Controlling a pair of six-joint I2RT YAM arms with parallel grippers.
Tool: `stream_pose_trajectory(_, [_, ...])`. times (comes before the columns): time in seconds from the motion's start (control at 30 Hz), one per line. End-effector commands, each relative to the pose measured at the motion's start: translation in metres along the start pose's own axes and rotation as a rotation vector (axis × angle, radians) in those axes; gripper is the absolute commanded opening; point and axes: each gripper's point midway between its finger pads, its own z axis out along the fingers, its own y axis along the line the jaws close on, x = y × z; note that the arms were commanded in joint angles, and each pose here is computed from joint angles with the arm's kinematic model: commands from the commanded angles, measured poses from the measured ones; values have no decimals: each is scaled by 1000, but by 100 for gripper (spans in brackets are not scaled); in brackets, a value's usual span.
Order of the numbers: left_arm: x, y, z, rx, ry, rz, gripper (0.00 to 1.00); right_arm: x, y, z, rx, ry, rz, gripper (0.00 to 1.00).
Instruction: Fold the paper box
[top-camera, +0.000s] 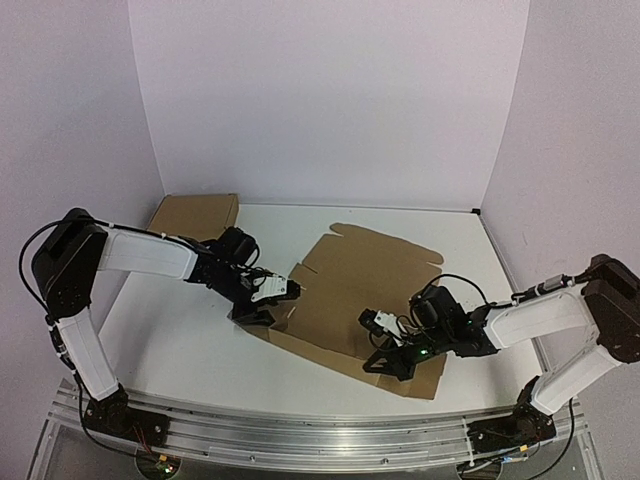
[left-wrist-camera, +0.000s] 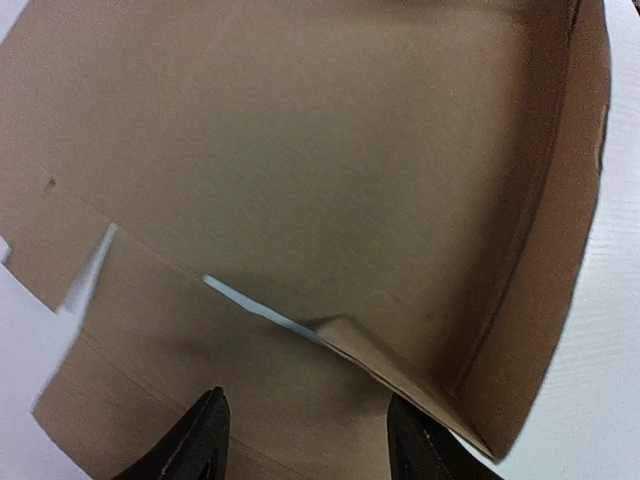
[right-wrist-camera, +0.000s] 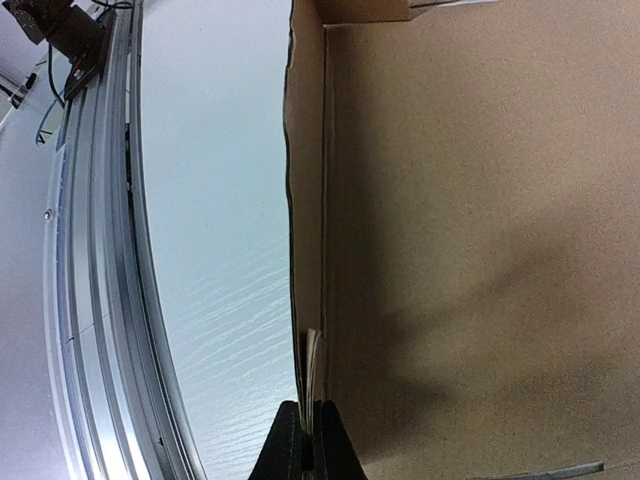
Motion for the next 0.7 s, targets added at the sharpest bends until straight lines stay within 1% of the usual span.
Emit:
stream_pose_trajectory(0.0, [-36, 34, -27, -191, -115, 93, 62, -11, 9, 1, -46, -32, -31, 0])
stream_pose_trajectory(0.1, [-32, 24, -33, -117, -118, 69, 66, -11, 8, 0, -34, -32, -25, 0])
stream_pose_trajectory(0.23, [-20, -2, -36, 49, -93, 74, 64, -10, 3, 0, -6, -32, -16, 0])
stream_pose_trajectory(0.27, [-16, -3, -39, 77, -86, 55, 63, -10, 2, 0, 0, -33, -13, 0])
stream_pose_trajectory(0.37, [-6, 12, -59, 122, -101, -18, 62, -9, 1, 0, 7, -30, -4, 0])
stream_pose_trajectory(0.4, [-4, 14, -64, 134, -102, -16, 61, -8, 1, 0, 8, -29, -2, 0])
stream_pose_trajectory(0.47, [5, 4, -69, 170, -79, -11, 61, -7, 0, 0, 10, -27, -2, 0])
stream_pose_trajectory(0.57, [9, -19, -68, 207, -105, 8, 68, -4, 0, 0, 13, -22, -6, 0])
stream_pose_trajectory(0.67, [7, -34, -52, 190, -113, 42, 76, -4, -1, 0, 13, -20, -12, 0])
